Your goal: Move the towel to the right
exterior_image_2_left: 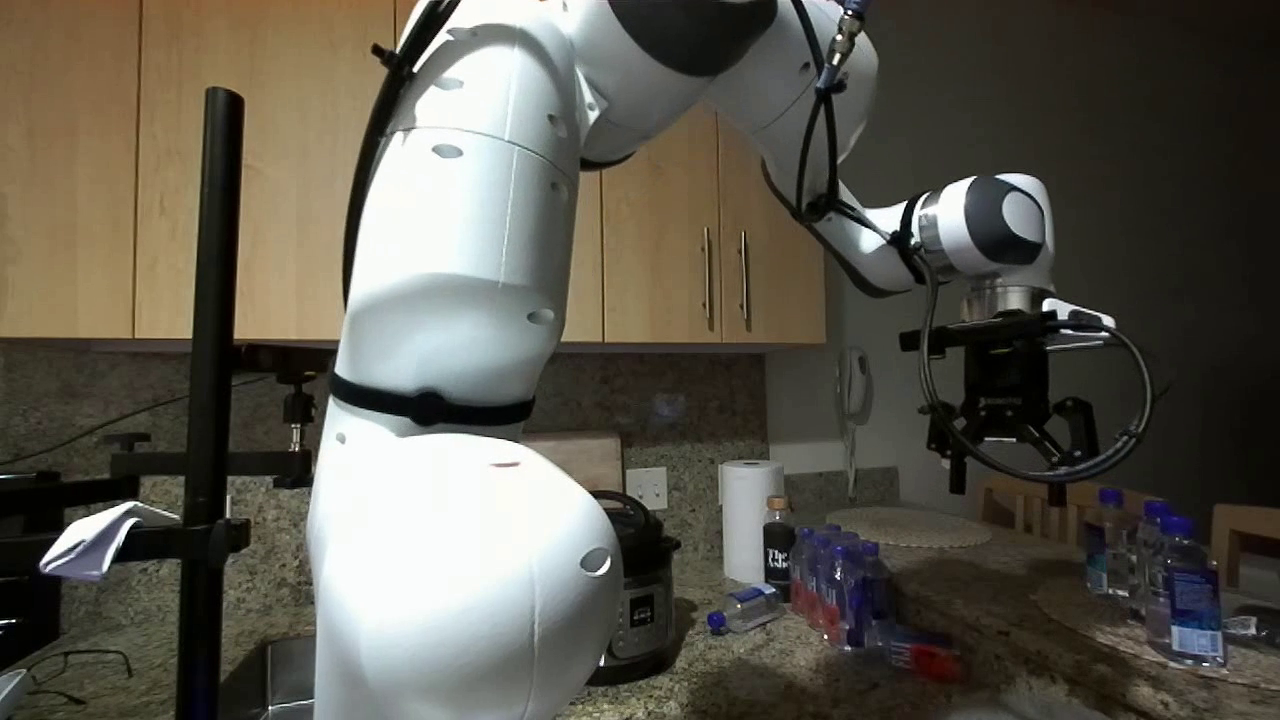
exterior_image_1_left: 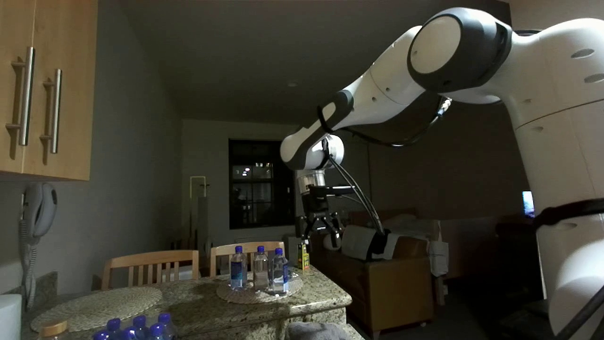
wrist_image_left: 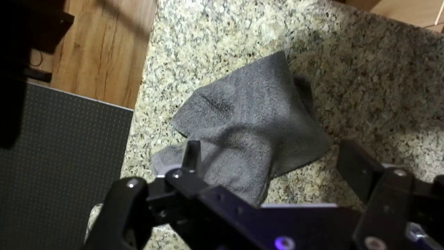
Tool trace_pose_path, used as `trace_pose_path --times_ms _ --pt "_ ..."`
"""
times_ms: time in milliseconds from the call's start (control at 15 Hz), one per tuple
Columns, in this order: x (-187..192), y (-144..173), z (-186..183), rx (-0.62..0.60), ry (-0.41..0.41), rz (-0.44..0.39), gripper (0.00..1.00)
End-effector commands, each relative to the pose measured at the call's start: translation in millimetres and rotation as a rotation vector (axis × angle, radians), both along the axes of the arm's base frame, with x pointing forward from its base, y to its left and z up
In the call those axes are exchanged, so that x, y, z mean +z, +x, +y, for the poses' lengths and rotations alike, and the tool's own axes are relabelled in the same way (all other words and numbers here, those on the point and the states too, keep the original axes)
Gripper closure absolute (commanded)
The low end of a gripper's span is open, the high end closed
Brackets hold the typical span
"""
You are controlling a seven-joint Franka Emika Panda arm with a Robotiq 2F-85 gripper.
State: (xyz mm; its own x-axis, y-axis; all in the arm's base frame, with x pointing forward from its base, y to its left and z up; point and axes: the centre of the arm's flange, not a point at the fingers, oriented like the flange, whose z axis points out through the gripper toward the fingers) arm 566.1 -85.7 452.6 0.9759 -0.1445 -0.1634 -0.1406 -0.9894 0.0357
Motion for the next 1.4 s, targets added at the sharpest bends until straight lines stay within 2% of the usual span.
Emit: trace_pose_path --times_ms 0,533,600,1333 --pt "7.2 -43.5 2.1 0.010 0.011 -0.087 0.00" --pt "12.2 -74.3 4.2 -0.010 0.044 -0.083 0.00" --pt "13.2 -53.3 2.8 -0.006 0.012 -0.059 0.00" --pt "11.9 -53.3 3.4 -0.005 0.012 -0.056 0.00"
